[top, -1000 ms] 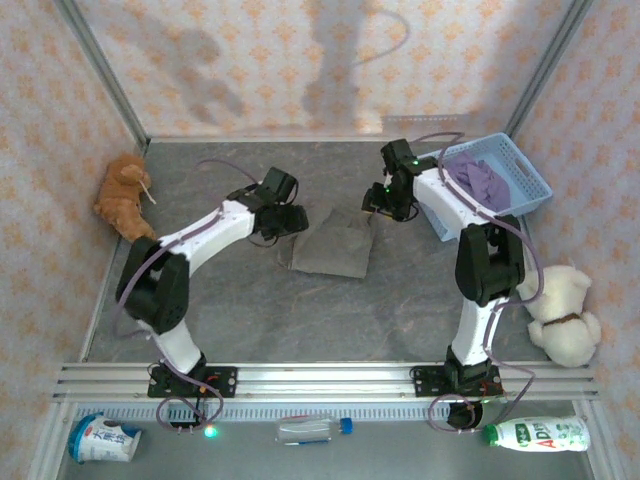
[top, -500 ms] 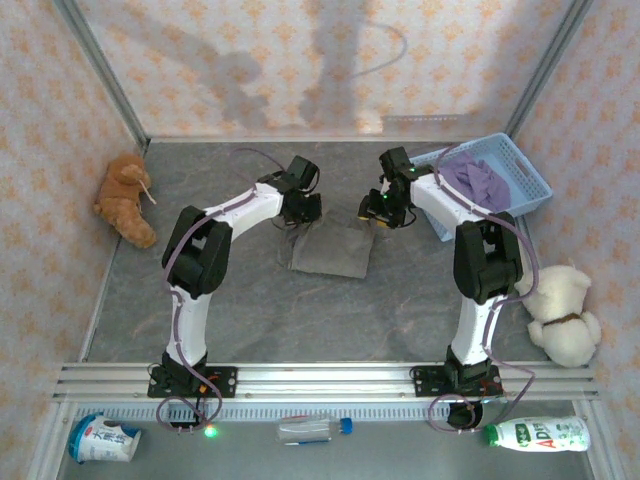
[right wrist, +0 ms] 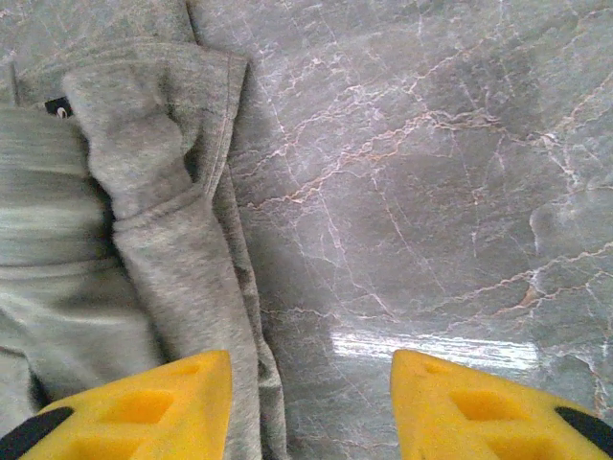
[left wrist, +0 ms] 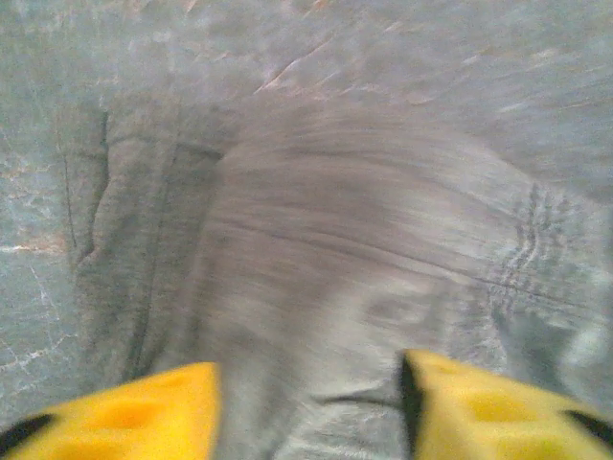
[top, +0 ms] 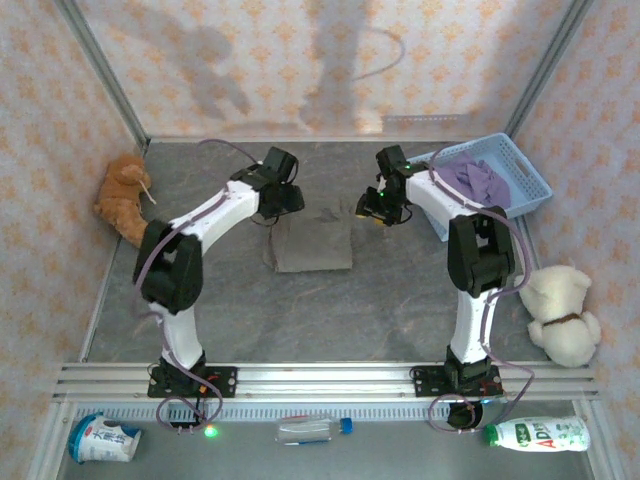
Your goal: Fold and stack the mixed laundry pile
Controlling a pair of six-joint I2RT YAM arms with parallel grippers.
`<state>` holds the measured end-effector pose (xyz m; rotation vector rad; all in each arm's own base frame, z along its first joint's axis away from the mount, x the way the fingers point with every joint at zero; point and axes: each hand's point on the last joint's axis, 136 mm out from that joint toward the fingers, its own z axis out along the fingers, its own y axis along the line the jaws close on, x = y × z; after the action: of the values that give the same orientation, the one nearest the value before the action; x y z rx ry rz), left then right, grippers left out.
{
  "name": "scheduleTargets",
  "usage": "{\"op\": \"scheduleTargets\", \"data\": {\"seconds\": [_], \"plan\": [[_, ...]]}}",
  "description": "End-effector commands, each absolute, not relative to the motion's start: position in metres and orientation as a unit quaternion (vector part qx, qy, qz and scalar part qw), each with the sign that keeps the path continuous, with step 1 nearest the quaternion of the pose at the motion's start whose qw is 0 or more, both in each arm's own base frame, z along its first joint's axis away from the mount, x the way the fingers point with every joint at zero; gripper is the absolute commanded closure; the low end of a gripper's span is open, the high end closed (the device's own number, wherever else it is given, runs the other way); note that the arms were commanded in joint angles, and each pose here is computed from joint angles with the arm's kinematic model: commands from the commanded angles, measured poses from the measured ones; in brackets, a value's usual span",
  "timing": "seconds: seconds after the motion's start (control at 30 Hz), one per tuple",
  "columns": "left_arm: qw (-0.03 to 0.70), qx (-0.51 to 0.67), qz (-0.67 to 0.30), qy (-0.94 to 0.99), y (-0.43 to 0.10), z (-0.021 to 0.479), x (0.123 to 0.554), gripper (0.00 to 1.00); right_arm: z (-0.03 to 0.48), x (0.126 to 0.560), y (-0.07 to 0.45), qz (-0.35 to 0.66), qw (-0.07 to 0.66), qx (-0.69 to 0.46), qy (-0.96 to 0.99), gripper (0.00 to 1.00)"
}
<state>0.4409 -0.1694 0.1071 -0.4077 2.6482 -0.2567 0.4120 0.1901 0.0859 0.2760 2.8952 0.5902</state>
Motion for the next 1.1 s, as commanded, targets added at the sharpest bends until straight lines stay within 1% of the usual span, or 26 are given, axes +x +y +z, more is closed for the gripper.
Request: {"op": "scheduleTargets", "data": {"seconds": [0.0,0.07,0.13,0.17,0.23,0.27,0.33,0.37,0.43,0.53,0.63,0.73,0.83,0.93,1.0,1.03,1.07], "plan": [[0.195,-0.155,-0.022,0.968,-0.15,0.104,0.431,0.31,0.104,0.418,0.199,0.205,0.103,0.078,0.97,0.53],[0.209,-0.158,0.0,0.965,-0.14,0.121,0.433,0.3,0.11,0.419,0.2,0.207,0.108,0.076,0.969,0.53],[0.22,-0.155,-0.004,0.963,-0.141,0.137,0.432,0.32,0.115,0.42,0.204,0.214,0.112,0.073,0.968,0.55],[0.232,-0.153,-0.026,0.96,-0.146,0.15,0.431,0.34,0.119,0.421,0.207,0.221,0.113,0.072,0.966,0.58],[0.244,-0.15,-0.071,0.956,-0.162,0.161,0.427,0.38,0.124,0.421,0.217,0.239,0.111,0.068,0.962,0.66],[0.245,-0.151,-0.095,0.953,-0.171,0.162,0.424,0.42,0.128,0.421,0.226,0.252,0.111,0.063,0.959,0.71],[0.242,-0.156,-0.134,0.948,-0.186,0.157,0.419,0.52,0.134,0.42,0.243,0.273,0.109,0.049,0.954,0.75],[0.237,-0.158,-0.151,0.947,-0.194,0.151,0.415,0.54,0.134,0.418,0.254,0.284,0.105,0.042,0.952,0.77],[0.214,-0.165,-0.161,0.949,-0.201,0.131,0.407,0.56,0.129,0.416,0.269,0.299,0.092,0.039,0.949,0.79],[0.179,-0.171,-0.15,0.957,-0.204,0.096,0.394,0.55,0.108,0.417,0.281,0.315,0.073,0.062,0.944,0.8],[0.166,-0.186,-0.102,0.963,-0.188,0.069,0.386,0.48,0.079,0.423,0.272,0.286,0.073,0.098,0.95,0.78],[0.152,-0.199,-0.042,0.967,-0.167,0.05,0.381,0.47,0.051,0.427,0.261,0.25,0.07,0.127,0.957,0.76],[0.137,-0.192,0.002,0.972,-0.158,0.042,0.383,0.44,0.044,0.429,0.26,0.243,0.063,0.135,0.958,0.73],[0.15,-0.18,0.012,0.972,-0.161,0.058,0.393,0.38,0.065,0.432,0.258,0.24,0.082,0.123,0.959,0.63],[0.166,-0.177,0.027,0.97,-0.16,0.072,0.398,0.31,0.088,0.433,0.251,0.225,0.101,0.108,0.963,0.54],[0.171,-0.178,0.036,0.968,-0.159,0.079,0.4,0.27,0.098,0.432,0.245,0.213,0.109,0.104,0.965,0.47],[0.178,-0.177,0.048,0.967,-0.158,0.087,0.401,0.2,0.11,0.431,0.24,0.201,0.119,0.095,0.968,0.41]]}}
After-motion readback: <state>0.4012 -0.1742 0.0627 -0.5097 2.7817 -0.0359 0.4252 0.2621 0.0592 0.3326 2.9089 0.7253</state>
